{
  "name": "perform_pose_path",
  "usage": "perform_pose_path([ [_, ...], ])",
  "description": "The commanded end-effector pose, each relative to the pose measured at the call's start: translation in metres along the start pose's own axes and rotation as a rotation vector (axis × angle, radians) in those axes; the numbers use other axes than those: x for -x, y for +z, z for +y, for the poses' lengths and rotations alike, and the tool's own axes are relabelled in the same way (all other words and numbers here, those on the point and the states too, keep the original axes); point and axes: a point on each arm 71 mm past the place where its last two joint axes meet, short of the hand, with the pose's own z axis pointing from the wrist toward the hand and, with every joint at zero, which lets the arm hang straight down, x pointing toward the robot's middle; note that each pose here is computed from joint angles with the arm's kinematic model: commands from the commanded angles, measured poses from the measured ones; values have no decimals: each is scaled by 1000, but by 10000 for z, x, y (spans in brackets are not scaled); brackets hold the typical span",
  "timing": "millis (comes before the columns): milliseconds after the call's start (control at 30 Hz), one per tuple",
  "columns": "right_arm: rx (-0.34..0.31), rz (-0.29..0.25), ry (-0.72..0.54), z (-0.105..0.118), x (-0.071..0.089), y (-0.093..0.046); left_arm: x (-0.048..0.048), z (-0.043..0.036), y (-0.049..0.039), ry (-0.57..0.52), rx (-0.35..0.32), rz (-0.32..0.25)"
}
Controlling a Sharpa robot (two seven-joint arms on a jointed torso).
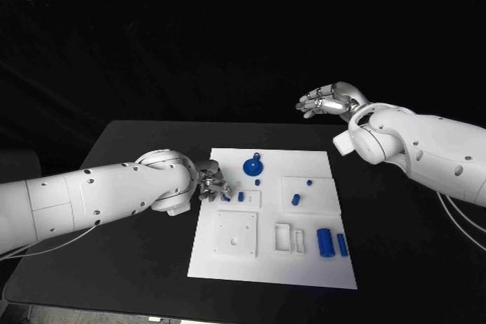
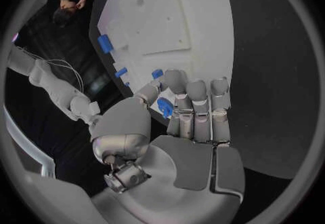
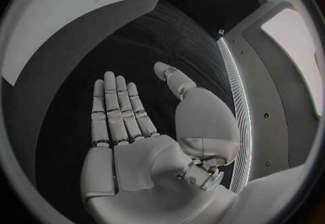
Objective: Assemble the parts on the task board
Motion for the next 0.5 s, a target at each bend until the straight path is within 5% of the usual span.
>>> perform_pose_path([
  [33,10,10,2,3,-3,-4,19,-13,-9,-16,-20,-55],
  [500,10,13,2,0,-6,-5,-8,19,-18,-31,-26,-69],
])
